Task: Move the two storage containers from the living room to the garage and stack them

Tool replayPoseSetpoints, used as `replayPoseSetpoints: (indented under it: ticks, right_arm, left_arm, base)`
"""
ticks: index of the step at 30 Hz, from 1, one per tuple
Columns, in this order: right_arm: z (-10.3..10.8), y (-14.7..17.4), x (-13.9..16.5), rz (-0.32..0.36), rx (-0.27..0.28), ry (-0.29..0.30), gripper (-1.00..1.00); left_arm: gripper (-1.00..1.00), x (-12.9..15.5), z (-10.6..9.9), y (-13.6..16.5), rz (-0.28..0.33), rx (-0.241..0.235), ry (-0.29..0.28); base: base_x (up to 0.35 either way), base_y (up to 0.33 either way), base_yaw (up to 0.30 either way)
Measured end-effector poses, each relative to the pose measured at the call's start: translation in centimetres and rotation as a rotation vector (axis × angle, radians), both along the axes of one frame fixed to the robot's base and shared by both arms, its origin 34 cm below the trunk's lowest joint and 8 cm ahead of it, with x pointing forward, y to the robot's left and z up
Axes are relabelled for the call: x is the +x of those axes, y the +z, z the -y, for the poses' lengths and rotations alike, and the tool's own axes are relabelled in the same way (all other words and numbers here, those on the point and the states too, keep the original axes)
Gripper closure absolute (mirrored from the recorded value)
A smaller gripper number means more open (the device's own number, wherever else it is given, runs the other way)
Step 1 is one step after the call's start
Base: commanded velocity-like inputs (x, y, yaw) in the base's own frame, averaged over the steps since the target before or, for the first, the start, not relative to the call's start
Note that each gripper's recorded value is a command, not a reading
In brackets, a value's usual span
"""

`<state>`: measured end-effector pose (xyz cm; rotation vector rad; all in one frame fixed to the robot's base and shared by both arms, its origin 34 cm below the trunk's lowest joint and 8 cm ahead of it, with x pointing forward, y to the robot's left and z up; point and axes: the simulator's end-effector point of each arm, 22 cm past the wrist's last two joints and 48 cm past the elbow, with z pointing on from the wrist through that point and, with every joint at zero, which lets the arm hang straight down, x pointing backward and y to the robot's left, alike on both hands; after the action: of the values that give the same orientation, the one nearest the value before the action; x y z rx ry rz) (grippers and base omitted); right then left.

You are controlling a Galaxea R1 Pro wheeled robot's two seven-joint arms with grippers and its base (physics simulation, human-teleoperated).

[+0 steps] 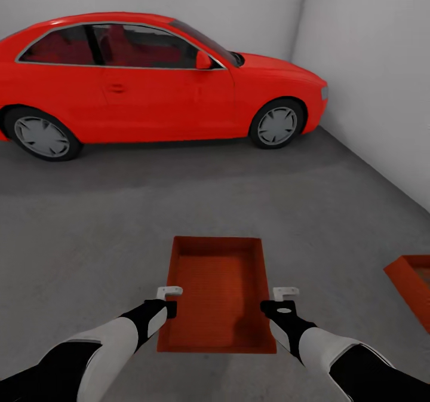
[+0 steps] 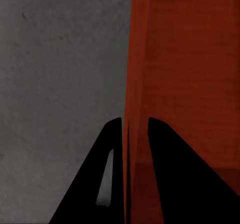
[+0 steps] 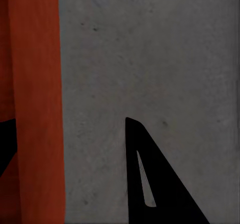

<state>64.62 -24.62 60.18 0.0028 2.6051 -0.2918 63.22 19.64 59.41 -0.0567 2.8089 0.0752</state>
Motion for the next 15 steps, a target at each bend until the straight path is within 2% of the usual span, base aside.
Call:
replayPoseSetpoints:
  ticks: [15]
  right_arm:
    - [0.03,0.00,0.01,0.000,0.000,0.001,1.00]
  left_arm:
    - [1.00,-0.06,0.02,-0.03,-0.001,-0.001,0.001]
  base:
    - [0.322,0.000,-0.250]
